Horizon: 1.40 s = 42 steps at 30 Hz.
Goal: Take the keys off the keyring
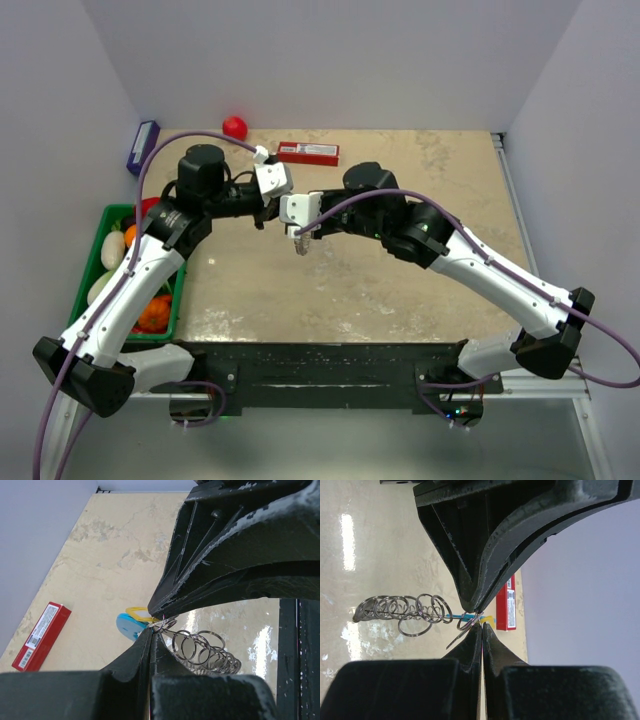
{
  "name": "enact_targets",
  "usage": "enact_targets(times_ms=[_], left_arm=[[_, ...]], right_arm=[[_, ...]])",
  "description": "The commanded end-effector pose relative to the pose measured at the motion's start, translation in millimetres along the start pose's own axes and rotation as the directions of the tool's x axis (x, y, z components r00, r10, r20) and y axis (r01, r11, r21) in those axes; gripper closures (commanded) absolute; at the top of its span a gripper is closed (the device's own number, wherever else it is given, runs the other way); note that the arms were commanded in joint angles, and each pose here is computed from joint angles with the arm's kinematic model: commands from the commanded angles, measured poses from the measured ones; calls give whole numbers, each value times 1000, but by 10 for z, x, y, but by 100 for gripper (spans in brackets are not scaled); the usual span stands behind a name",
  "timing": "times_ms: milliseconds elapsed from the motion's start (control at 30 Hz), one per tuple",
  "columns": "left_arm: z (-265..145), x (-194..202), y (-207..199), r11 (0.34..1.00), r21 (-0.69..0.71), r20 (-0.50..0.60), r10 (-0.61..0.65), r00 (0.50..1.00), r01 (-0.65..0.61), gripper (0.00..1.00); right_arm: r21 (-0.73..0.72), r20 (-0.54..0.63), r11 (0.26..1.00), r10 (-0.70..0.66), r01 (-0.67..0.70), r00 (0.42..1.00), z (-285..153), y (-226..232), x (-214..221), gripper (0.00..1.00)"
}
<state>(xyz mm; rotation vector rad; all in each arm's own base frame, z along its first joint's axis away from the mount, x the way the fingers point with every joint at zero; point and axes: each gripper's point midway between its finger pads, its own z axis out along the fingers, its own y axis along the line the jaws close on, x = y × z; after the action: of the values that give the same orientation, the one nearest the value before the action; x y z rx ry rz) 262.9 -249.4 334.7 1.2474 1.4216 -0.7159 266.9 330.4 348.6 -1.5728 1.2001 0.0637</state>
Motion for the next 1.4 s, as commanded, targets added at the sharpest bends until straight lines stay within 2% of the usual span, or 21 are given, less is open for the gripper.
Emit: enact_targets(times_ms=[0, 1367], left_arm=[[-60, -322, -71, 998, 24, 110, 63, 992, -66, 100], [-64, -335, -127, 996, 57, 119, 65, 991, -72, 100]], right_arm=[[44, 55, 999, 27, -30, 998, -69, -123, -107, 100], [60, 72, 993, 95, -99, 993, -30, -217, -45, 100]])
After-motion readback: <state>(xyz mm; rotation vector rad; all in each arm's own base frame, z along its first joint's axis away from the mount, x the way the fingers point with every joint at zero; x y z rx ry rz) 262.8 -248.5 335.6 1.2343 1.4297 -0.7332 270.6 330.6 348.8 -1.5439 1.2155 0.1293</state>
